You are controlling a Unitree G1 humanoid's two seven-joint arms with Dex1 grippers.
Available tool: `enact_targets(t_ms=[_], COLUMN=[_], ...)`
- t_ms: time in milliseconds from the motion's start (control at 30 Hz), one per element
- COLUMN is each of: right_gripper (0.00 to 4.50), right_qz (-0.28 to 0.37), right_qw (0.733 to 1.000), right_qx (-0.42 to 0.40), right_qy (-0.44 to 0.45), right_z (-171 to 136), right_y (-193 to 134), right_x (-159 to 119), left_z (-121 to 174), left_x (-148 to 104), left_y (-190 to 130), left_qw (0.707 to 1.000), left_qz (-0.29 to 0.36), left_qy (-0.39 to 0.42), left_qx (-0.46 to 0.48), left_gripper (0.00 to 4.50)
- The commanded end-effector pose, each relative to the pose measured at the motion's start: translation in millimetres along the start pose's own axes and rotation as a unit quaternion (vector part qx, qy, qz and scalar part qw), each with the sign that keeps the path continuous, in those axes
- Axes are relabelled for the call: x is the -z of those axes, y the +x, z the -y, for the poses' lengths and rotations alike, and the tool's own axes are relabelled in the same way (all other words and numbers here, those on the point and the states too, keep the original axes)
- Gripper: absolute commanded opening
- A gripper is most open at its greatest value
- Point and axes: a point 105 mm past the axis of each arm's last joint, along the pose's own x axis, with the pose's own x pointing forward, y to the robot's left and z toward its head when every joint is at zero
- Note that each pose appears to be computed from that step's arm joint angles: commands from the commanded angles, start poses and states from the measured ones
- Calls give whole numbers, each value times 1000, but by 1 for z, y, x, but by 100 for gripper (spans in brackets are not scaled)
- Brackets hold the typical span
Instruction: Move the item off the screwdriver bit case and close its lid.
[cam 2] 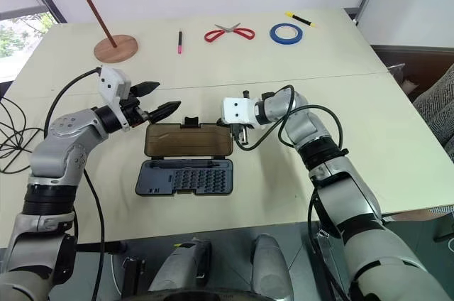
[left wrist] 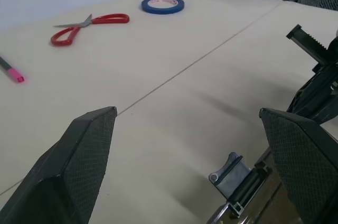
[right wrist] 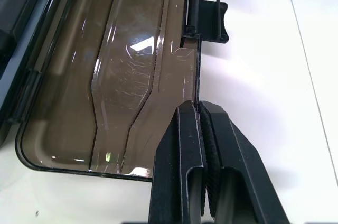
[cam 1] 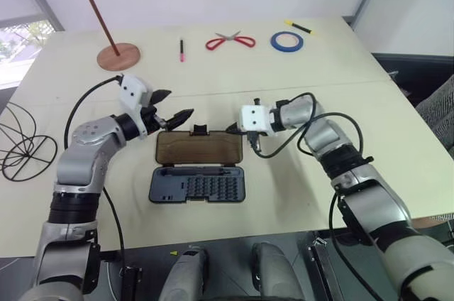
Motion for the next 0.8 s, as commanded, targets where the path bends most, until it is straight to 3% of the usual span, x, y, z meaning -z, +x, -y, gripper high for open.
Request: enact_targets(t_ms=[33,633,733,800], right_gripper=[4,4,99,205], right_qz=[15,-9,-12,-7], right_qw=[999,999,1000,1000], right_qx=[13,29,26,26], right_qy=[-43,-31,0,16], right_z=[7,9,8,8], right_y=[7,8,1,-4], right_x=[-15,2,8,7], left_z=[-3,-2,0,1], left_x=[-18,-18,-17,-17], left_y=[-3,-5,-4,-5], left_qw=[999,999,999,999], left_qz=[31,37,36,35], left_qy=[24,17,15,13], left_qx=[-10,-22,-18,-16], left_gripper=[450,450,450,450])
